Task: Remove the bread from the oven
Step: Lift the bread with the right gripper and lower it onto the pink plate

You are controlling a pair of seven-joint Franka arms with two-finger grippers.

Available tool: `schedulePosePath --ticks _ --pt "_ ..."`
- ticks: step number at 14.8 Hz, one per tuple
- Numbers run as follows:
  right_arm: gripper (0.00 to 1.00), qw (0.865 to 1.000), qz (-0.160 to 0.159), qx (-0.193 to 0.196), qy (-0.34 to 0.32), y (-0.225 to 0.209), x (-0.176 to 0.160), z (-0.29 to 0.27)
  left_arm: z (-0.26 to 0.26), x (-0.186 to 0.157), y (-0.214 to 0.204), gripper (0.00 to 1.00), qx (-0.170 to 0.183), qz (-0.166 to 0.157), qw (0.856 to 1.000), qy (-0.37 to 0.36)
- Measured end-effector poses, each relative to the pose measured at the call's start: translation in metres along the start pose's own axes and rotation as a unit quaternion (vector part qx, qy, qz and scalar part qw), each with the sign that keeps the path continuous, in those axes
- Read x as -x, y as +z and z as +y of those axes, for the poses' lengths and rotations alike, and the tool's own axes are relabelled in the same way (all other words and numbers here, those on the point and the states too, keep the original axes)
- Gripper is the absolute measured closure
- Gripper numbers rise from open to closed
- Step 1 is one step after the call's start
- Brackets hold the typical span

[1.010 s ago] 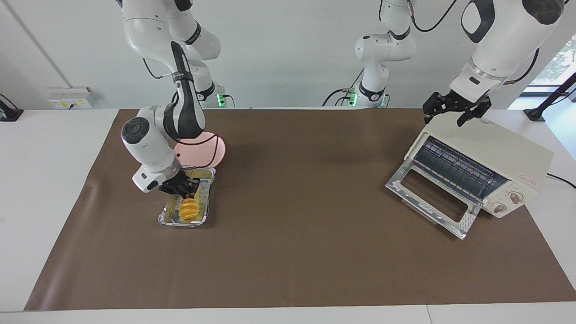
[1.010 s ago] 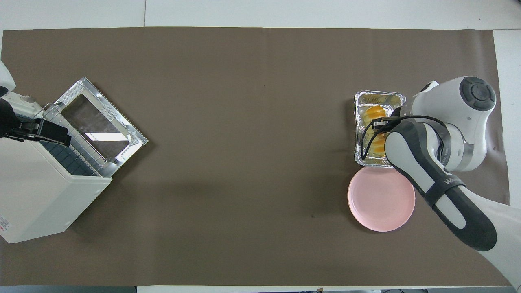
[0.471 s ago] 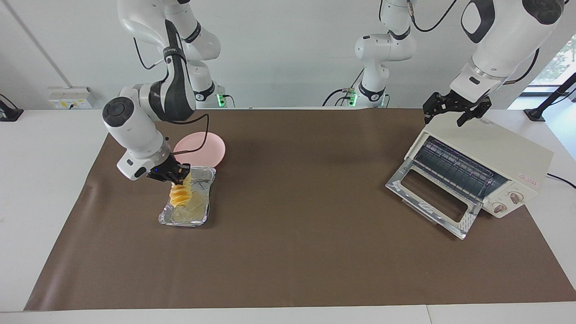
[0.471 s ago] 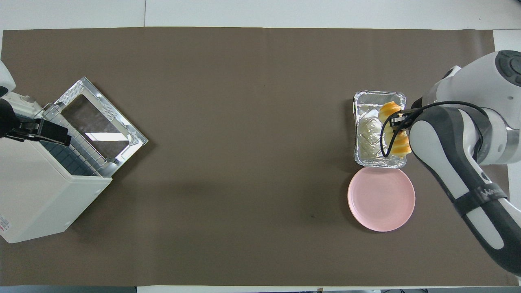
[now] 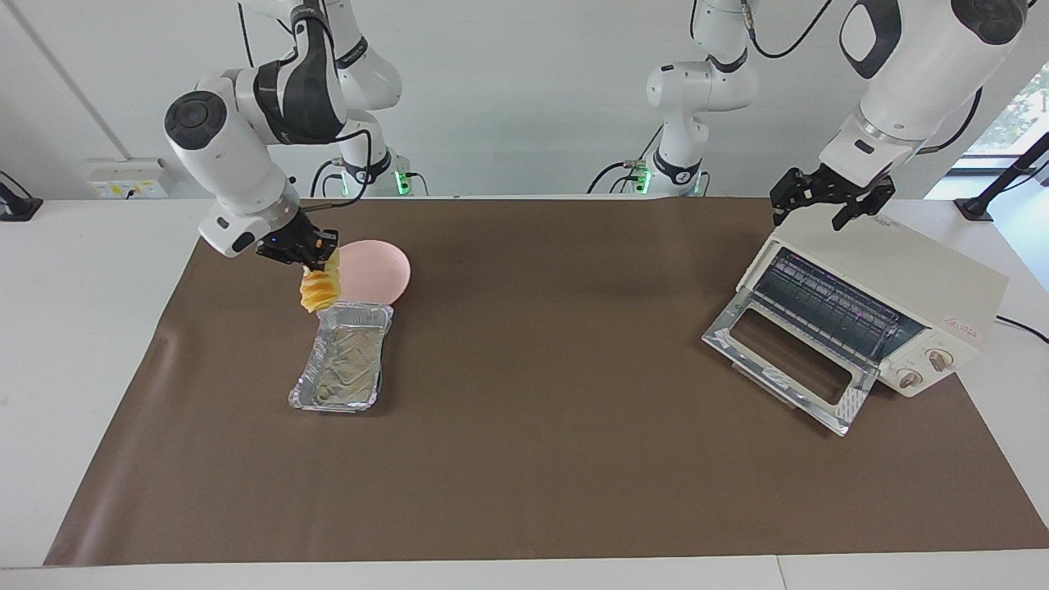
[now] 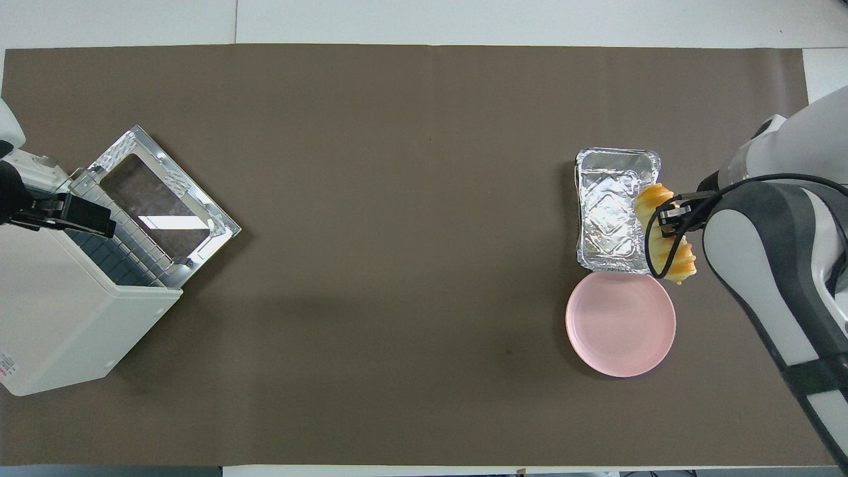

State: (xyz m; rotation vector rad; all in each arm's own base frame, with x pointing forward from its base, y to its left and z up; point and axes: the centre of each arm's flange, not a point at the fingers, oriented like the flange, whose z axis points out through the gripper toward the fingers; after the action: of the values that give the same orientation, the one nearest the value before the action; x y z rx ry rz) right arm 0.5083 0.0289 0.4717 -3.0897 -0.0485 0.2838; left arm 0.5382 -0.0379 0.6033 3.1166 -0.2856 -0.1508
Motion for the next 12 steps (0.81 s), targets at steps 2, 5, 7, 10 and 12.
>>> schedulePosePath --ticks 2,5,7,10,12 --pt "0.93 1.000 -0.009 0.007 0.005 0.021 0.023 -0.021 0.000 0.000 0.000 0.00 0.000 0.000 1.000 0.000" --pt "0.93 1.000 0.002 0.016 0.002 0.064 0.048 -0.043 0.000 0.000 0.000 0.00 0.000 0.000 1.000 0.000" --pt "0.93 1.000 0.008 0.018 0.002 0.091 0.058 -0.041 0.000 0.000 0.000 0.00 0.000 0.000 1.000 0.000" --pt "0.93 1.000 0.017 0.018 0.005 0.119 0.064 -0.037 0.000 0.000 0.000 0.00 0.000 0.000 1.000 0.000" --pt "0.93 0.999 0.029 0.017 0.005 0.132 0.066 -0.035 0.000 0.000 0.000 0.00 0.000 0.000 1.000 0.000"
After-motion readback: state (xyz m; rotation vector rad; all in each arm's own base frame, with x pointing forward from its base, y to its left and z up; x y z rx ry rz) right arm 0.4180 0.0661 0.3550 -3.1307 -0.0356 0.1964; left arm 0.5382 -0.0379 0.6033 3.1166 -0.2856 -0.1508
